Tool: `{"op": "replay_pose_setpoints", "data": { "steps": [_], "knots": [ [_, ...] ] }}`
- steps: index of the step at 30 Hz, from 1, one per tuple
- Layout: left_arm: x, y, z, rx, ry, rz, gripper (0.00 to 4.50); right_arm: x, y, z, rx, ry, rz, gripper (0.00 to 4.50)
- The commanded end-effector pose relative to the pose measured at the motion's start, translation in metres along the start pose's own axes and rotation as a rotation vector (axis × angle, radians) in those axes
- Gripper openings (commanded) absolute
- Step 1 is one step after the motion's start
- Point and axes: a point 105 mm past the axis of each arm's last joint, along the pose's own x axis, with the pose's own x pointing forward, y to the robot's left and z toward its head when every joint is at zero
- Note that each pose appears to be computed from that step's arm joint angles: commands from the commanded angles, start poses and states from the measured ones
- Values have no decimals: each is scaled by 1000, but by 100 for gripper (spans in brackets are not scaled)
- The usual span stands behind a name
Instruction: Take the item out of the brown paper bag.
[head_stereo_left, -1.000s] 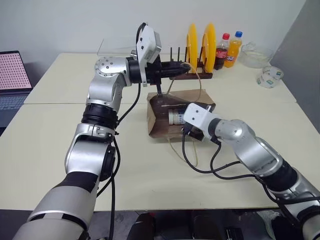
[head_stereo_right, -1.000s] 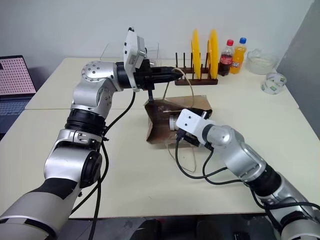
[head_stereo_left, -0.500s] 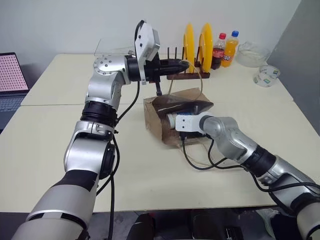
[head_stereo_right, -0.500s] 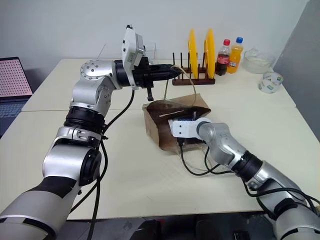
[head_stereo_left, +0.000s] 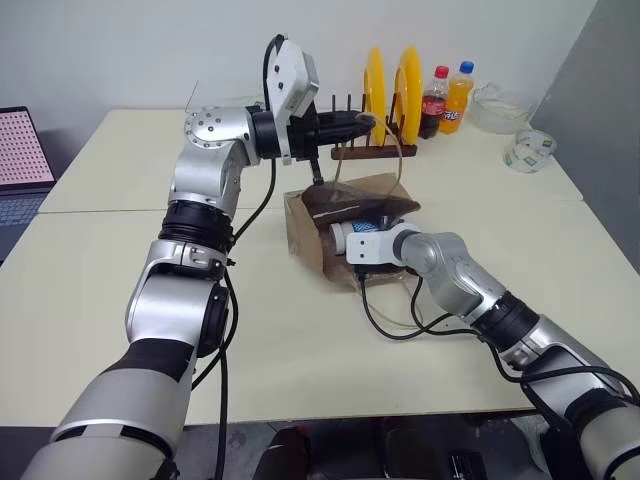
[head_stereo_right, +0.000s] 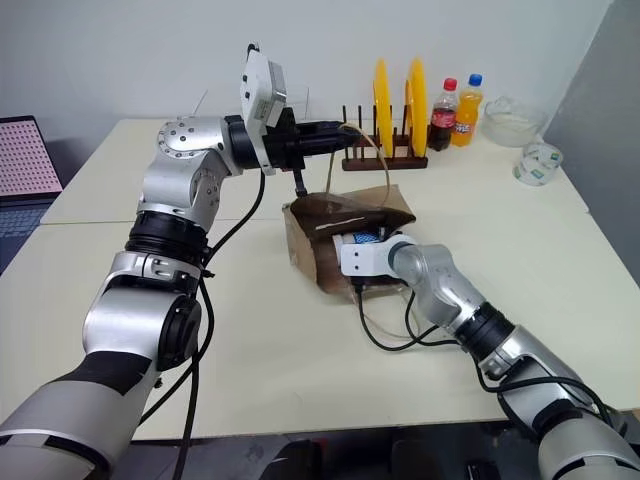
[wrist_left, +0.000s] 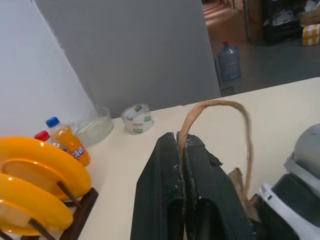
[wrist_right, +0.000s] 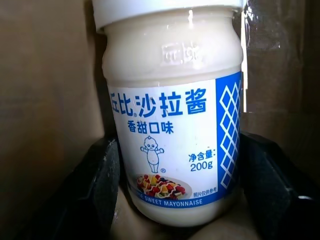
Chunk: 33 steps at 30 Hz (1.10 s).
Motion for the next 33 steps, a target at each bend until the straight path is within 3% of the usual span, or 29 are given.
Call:
{"op": "replay_pose_setpoints", "data": {
  "steps": [1, 19, 23, 33],
  "knots": [
    [-5, 14, 18, 86, -15, 64, 0, -24, -28, 22, 9, -125, -86, 305],
    [-6, 28, 5, 133, 45, 156, 0, -110, -63, 69, 384, -618, -14, 305],
    [-7, 29, 4, 138, 49, 164, 0, -134, -76, 83, 544, -789, -21, 305],
    [-6, 31, 2, 137, 60, 172, 0, -178, -143, 68, 935, -1067, -264, 305]
  ]
}}
